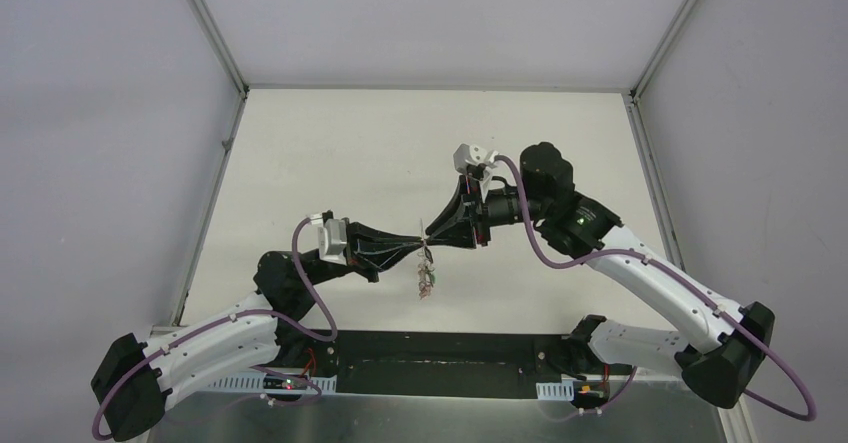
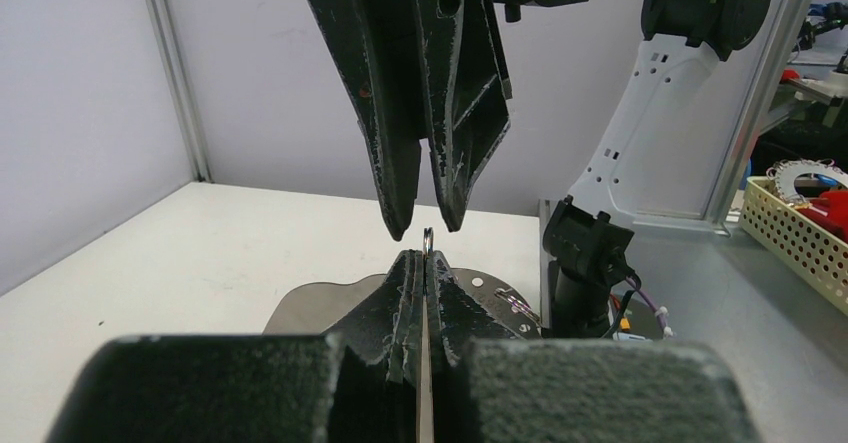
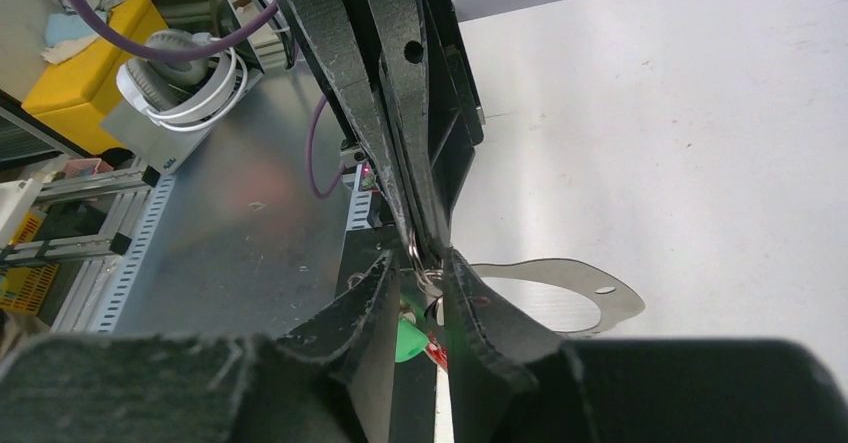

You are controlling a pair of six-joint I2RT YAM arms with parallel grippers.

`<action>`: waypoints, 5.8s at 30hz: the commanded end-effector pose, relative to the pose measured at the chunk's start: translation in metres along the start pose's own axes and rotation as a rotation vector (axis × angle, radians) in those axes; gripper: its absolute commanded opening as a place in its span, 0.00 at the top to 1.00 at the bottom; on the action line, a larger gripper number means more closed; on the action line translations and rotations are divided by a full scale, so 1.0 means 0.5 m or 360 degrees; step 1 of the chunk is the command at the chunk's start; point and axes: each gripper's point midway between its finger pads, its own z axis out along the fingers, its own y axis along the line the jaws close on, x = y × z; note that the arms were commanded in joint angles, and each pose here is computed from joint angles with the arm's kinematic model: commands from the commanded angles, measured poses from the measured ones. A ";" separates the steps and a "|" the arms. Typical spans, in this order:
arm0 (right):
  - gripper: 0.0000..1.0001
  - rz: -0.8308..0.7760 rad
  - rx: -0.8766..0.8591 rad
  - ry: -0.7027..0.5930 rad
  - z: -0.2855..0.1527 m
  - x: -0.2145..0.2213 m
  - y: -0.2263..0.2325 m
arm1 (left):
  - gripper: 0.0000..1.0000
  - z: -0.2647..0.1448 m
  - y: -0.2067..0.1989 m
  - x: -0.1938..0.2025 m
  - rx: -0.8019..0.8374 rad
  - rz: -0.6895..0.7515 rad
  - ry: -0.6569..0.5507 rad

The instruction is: Put the keys on the keyring

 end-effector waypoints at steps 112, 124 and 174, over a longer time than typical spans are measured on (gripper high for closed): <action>0.81 0.0559 0.0261 0.0307 0.120 0.199 -0.170 | 0.01 -0.071 0.105 0.050 -0.0899 -0.0663 0.0422; 0.35 0.0497 0.0578 0.0232 0.052 0.206 -0.206 | 0.01 -0.123 0.127 0.122 -0.1146 -0.0775 0.0604; 0.53 0.2357 0.1162 0.0095 -0.047 0.477 -0.289 | 0.03 -0.239 0.151 0.366 -0.1687 -0.1611 0.1411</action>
